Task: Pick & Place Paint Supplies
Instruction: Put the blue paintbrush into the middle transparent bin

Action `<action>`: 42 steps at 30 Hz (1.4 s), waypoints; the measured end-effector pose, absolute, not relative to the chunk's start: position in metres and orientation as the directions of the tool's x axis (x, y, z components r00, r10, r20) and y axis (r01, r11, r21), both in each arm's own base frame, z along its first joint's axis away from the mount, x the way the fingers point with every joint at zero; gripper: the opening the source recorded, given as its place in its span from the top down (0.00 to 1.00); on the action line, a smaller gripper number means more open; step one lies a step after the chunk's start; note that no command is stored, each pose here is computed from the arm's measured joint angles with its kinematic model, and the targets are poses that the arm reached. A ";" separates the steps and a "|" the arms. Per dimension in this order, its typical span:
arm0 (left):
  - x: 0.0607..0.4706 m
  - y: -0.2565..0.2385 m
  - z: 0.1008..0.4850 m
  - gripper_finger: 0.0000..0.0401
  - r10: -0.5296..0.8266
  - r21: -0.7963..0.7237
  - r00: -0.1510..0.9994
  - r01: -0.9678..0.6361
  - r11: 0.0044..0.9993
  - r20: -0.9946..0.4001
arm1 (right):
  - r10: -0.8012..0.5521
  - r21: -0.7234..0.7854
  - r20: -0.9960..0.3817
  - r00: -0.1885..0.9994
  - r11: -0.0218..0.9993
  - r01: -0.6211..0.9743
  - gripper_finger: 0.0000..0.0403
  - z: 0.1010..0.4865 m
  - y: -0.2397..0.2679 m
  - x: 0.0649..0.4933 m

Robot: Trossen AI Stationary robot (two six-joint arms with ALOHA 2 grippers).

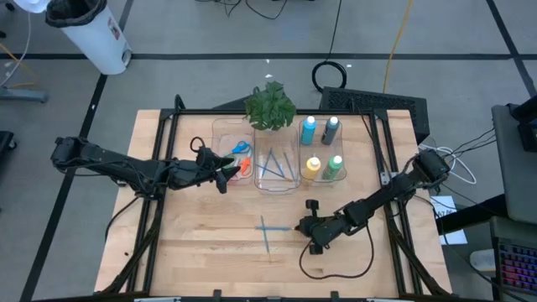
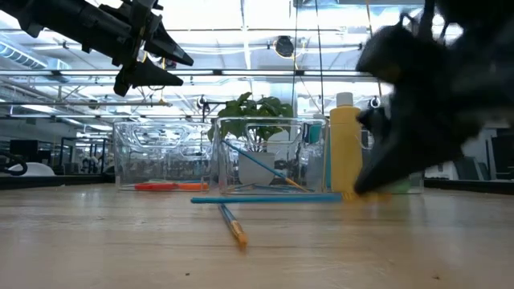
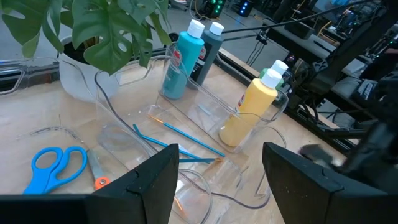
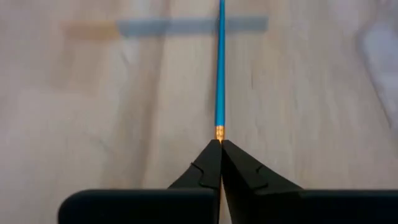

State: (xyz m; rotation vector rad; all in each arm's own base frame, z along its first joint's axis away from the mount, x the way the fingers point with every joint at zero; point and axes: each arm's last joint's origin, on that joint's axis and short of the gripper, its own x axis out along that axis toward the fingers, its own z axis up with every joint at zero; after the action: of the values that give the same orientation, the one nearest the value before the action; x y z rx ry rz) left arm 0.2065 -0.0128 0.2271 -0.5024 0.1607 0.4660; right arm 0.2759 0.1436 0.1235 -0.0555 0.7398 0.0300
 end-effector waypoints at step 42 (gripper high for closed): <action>0.206 -0.012 0.227 0.40 0.412 -0.430 0.874 -0.486 0.761 -0.258 | -0.003 0.061 -0.727 0.686 0.996 0.069 0.70 0.079 0.135 0.298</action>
State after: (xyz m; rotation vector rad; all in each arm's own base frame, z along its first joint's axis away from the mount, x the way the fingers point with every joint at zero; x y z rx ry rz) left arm 0.2062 -0.0123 0.2270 -0.5085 0.1514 0.4905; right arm 0.2979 0.1347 0.0788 0.0856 0.8139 -0.0401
